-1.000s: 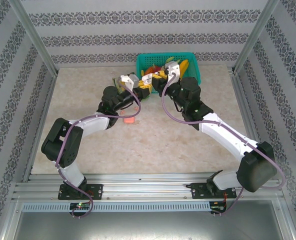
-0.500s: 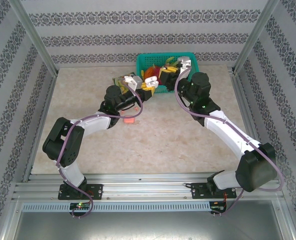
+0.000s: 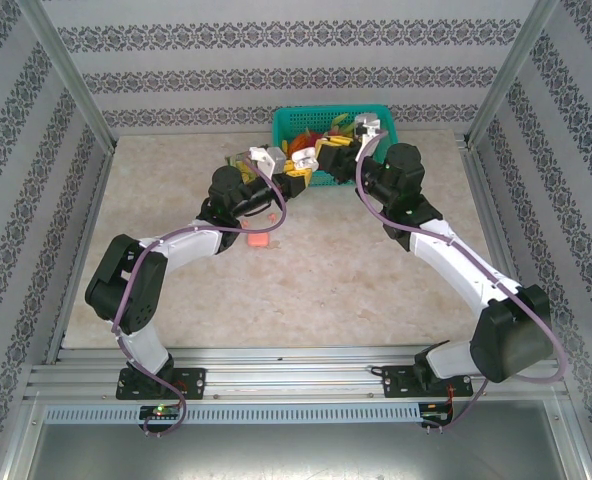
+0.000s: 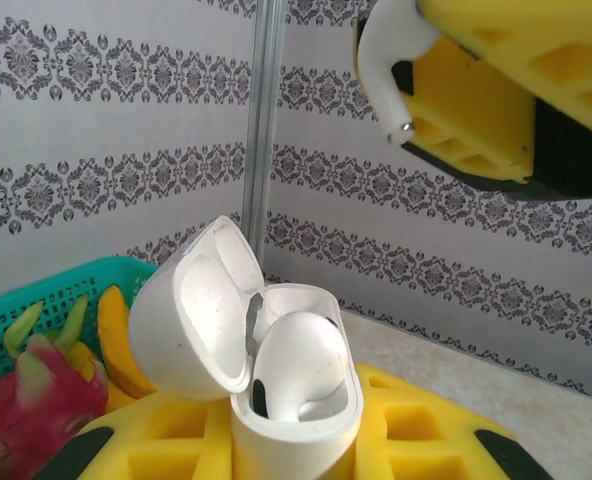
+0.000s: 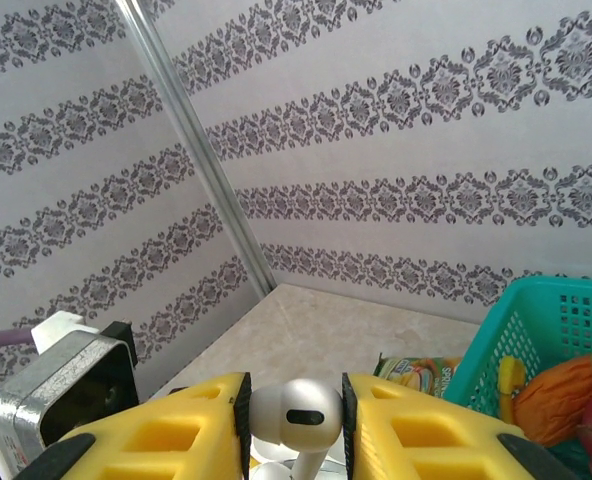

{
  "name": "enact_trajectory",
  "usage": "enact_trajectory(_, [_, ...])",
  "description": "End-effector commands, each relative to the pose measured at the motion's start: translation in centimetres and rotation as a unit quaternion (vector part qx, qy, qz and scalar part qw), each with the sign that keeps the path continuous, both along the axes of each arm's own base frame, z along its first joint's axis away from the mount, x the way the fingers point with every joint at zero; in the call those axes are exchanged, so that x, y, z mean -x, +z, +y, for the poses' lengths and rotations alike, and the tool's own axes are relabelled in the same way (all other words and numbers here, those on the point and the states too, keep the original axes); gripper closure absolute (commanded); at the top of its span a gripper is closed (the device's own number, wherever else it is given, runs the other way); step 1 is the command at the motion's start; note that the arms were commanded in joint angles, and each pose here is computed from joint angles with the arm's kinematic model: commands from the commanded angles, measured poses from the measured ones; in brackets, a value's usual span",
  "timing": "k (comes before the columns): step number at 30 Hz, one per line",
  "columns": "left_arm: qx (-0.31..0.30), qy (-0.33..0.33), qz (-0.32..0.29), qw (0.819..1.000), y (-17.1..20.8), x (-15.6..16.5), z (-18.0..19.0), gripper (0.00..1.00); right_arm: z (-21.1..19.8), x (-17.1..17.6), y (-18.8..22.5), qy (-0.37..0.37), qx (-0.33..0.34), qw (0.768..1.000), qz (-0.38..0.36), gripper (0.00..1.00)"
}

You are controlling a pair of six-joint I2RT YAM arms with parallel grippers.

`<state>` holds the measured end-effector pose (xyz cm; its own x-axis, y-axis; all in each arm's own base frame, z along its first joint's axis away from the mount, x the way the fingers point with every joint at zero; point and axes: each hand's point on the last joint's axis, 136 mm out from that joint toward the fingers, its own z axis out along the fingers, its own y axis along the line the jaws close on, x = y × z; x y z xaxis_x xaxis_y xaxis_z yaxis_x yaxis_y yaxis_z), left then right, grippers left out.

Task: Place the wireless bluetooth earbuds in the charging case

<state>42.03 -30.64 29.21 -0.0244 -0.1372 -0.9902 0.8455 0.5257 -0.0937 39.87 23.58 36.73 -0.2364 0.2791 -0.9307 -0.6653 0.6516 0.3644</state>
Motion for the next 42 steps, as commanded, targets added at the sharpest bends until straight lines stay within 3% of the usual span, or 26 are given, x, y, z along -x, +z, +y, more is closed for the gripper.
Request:
enact_trajectory(1, [-0.002, -0.021, -0.028, 0.999, 1.7, 1.0, -0.8, 1.0, 0.5, 0.0, 0.0, 0.022, 0.012, 1.0, -0.013, 0.69])
enact_trajectory(42, [0.002, -0.032, -0.059, 0.998, 3.9, 2.4, -0.5, 1.0, 0.2, -0.7, -2.5, 0.011, 0.068, 0.998, -0.01, 0.7])
